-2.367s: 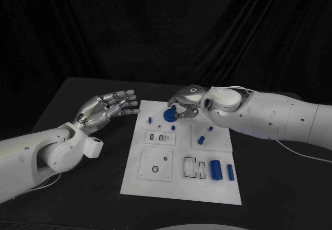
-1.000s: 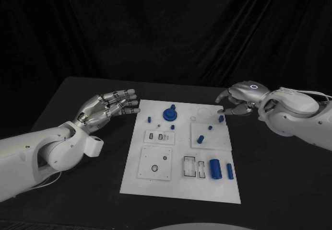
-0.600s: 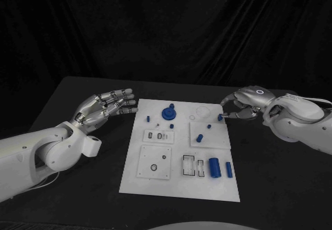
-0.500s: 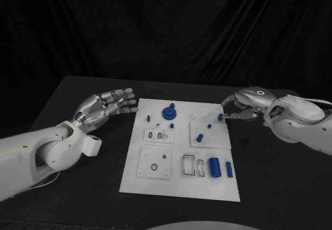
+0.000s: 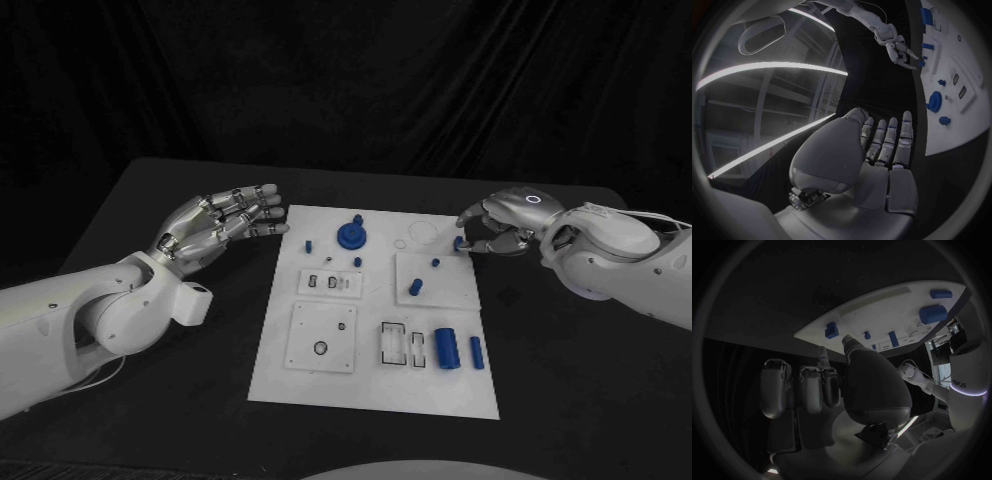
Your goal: Assemble the parts on the task board
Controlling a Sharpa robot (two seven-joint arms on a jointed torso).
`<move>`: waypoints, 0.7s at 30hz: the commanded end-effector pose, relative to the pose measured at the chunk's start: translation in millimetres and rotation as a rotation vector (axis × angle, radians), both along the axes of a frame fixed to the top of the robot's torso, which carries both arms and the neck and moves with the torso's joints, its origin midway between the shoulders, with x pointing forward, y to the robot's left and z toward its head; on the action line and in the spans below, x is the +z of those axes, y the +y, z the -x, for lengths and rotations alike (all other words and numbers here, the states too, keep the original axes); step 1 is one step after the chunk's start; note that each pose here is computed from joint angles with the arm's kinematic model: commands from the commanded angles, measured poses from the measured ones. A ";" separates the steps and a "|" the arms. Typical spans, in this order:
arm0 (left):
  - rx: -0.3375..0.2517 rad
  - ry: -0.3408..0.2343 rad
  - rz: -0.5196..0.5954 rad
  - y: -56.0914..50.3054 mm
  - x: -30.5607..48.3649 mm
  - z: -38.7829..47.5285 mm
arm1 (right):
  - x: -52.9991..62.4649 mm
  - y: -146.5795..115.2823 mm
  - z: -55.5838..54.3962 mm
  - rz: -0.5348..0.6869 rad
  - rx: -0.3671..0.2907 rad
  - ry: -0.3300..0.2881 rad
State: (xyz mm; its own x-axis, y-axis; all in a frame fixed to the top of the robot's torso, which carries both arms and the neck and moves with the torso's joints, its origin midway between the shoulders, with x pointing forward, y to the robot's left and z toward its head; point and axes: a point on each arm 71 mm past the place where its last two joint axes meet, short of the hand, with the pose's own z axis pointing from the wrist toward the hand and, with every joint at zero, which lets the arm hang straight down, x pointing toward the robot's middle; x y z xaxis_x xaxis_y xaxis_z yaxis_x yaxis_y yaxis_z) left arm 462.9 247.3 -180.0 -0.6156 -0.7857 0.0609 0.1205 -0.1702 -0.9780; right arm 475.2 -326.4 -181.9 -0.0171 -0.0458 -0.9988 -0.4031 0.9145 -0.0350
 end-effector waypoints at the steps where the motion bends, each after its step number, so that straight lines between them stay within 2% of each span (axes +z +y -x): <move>1: -0.014 -0.005 0.013 -0.8 0.6 1.2 | -3.6 -1.0 -1.4 0.007 -0.023 0.014; 21: -0.018 -0.002 0.014 -0.6 0.2 1.4 | -11.8 2.7 -6.9 0.023 -0.033 0.041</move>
